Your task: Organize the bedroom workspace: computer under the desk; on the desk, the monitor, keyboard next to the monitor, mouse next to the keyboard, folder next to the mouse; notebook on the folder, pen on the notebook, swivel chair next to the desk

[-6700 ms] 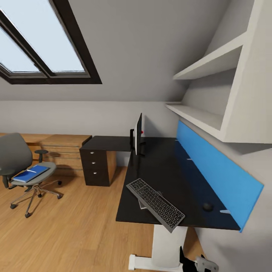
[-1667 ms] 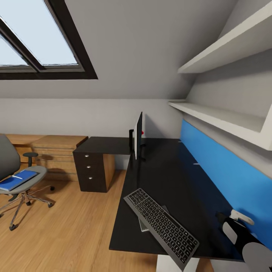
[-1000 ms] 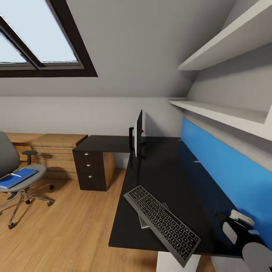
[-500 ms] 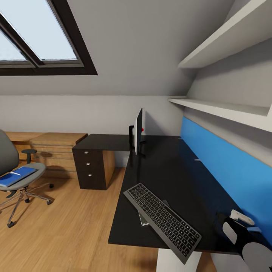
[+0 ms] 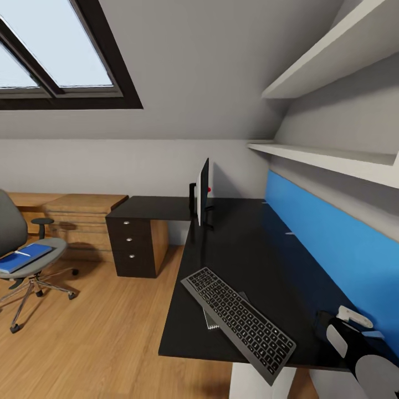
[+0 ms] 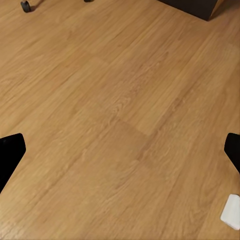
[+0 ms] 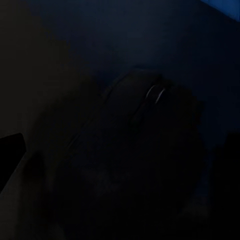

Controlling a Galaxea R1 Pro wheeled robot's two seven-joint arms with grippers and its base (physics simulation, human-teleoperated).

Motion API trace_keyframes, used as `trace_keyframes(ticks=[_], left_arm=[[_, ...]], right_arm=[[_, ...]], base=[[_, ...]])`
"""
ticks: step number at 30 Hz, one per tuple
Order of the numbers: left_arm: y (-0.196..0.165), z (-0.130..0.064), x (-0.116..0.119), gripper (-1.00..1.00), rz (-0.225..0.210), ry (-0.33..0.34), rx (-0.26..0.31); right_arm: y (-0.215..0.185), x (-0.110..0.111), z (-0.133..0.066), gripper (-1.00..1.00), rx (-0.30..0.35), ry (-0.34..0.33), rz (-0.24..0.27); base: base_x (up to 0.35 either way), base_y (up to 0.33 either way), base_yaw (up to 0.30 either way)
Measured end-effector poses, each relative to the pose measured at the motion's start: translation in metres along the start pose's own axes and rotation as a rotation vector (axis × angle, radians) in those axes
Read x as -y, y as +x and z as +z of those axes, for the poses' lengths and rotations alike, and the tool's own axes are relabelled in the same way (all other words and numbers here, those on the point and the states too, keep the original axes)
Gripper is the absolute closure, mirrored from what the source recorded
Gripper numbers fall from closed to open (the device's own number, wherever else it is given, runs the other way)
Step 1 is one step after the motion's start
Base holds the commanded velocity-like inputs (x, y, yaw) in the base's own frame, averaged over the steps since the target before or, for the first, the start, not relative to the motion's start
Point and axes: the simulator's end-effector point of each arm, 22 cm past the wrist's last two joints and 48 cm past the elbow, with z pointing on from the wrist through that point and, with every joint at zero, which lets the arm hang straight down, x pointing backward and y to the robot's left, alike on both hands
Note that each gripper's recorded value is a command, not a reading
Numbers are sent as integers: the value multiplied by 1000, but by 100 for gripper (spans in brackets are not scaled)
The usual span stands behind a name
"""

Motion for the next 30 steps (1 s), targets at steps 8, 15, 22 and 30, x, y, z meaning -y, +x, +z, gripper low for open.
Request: trace_keyframes(ticks=[8,15,22,30], left_arm=[[1,0,0,-100,0,1,-2],[2,0,0,-100,0,1,-4],[2,0,1,-100,0,3,-4],[1,-1,1,-100,1,2,-5]], right_arm=[[0,0,0,100,-1,-1,-1],[0,0,0,100,1,-1,-2],[0,0,0,100,1,-1,-4],[-1,-1,-1,100,0,-4,20]], base=[[0,0,0],[0,0,0],[0,0,0],[0,0,0]])
